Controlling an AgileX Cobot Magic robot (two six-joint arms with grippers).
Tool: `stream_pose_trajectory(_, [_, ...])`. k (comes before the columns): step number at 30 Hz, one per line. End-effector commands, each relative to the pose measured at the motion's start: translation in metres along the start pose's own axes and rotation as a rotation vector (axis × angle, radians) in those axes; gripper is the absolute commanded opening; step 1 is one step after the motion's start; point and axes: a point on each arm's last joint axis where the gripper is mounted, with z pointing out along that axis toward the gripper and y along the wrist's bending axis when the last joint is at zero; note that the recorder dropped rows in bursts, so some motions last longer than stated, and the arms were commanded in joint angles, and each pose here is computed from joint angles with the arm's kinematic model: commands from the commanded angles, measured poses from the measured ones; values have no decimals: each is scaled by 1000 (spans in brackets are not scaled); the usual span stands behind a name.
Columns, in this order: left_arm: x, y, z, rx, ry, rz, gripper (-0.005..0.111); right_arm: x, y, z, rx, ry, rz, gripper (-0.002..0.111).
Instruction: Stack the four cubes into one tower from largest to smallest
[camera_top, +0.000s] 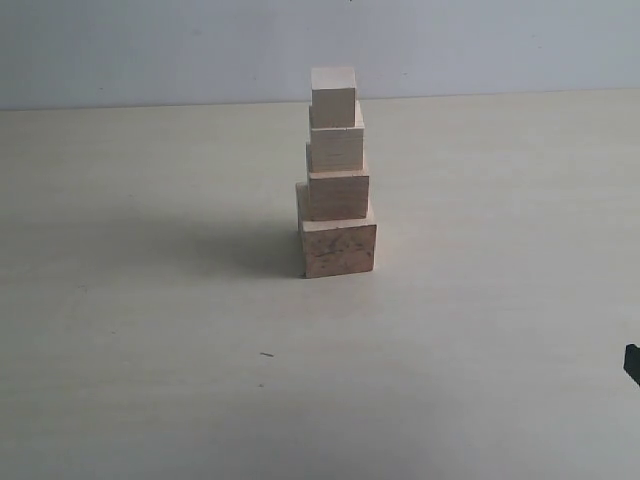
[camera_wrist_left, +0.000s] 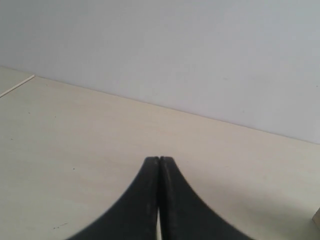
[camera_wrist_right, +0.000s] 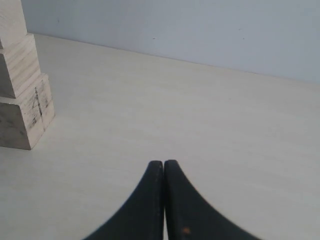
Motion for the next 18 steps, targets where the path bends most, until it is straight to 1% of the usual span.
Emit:
stream_pose_trajectory(1, [0,-1,0,12,-8,-7,0,1,0,0,4,-8,-3,0])
stream_pose_trajectory(5, [0,-1,0,12,-8,-7,0,1,0,0,4,-6,-3,0])
stream_pose_trajectory(7, [1,0,0,10,-5,-7,0,-2,-1,-7,14,-43,-5,0])
stream_pose_trajectory(12, [1,0,0,10,-5,-5,0,-18,-3,-35,59,-306,-13,0])
stream_pose_trajectory(14, [1,0,0,10,-5,-5,0,-20,-4,-48,74,-388,33,0])
stream_pose_trajectory(16, [1,0,0,10,-5,-5,0,-16,-3,-59,85,-428,57,0])
stream_pose_trajectory(18, [0,-1,0,12,-8,-5,0,-11,-3,-59,85,-388,57,0])
